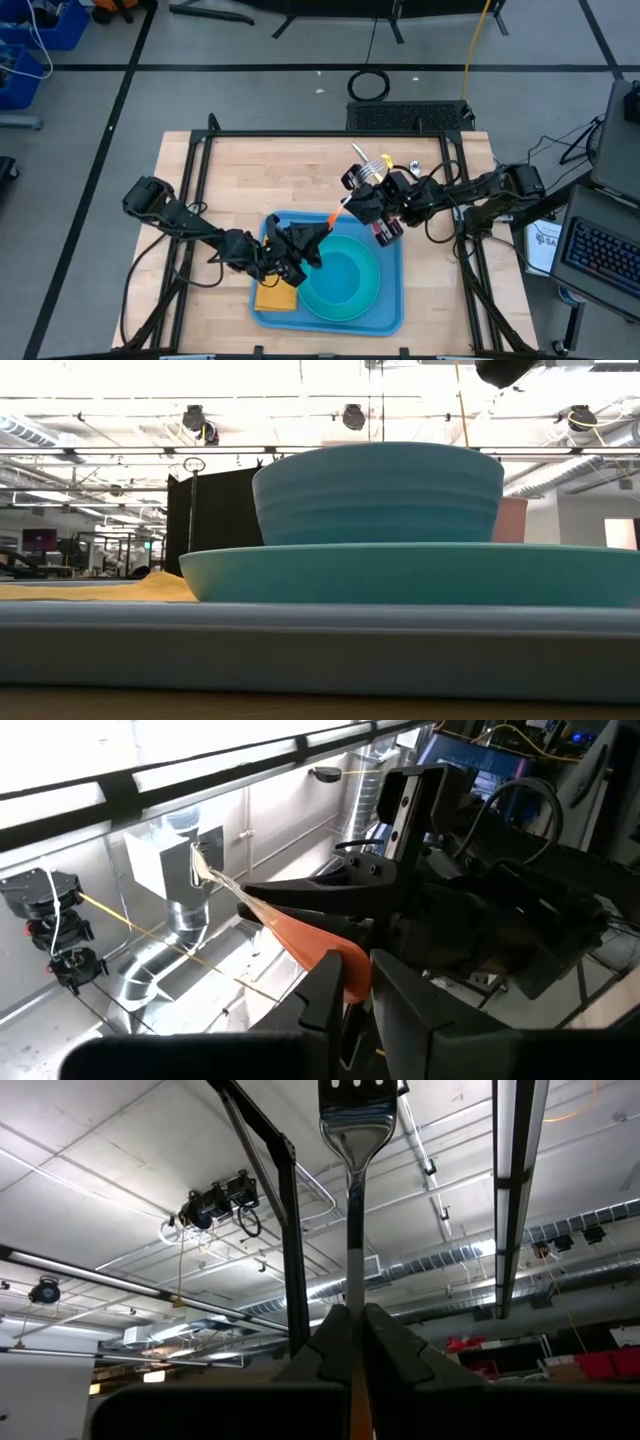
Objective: Set up tray
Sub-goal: Put the orange fork on the top of the yellow table napkin
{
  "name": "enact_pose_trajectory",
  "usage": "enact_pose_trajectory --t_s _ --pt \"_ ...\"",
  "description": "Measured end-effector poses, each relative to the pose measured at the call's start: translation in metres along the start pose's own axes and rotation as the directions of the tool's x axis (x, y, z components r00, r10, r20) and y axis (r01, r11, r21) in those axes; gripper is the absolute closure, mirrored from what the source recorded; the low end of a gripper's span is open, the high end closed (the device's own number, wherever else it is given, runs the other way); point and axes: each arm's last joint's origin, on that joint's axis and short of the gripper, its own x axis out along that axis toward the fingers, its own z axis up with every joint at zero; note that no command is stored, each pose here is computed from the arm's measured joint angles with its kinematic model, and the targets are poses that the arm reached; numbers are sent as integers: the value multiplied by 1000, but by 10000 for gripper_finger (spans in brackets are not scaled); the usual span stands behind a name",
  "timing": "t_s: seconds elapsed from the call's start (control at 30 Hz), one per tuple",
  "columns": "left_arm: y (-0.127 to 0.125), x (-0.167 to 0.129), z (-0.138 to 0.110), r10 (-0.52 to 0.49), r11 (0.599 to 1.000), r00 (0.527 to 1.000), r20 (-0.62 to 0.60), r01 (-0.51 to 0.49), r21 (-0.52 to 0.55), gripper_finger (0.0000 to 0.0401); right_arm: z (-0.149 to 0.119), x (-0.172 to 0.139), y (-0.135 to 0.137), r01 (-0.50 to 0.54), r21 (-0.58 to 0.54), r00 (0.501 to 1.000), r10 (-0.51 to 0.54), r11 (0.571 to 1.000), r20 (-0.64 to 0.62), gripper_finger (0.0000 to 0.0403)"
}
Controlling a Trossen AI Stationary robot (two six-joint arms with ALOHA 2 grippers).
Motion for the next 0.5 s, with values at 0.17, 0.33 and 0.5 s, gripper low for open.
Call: enact_pose_trajectory --t_s 0.17,0.33,0.5 --pt "3 -3 2 11 1000 999 -31 -12 -27 350 -1 0 0 4 2 1000 -4 1000 -10 403" --pt "5 -6 4 17 999 998 -64 -20 -38 351 -2 0 -1 9 5 1000 -9 1000 -23 403" --pt "5 -8 5 15 999 996 -93 -19 -44 380 -4 0 -1 12 20 999 -12 1000 -39 402"
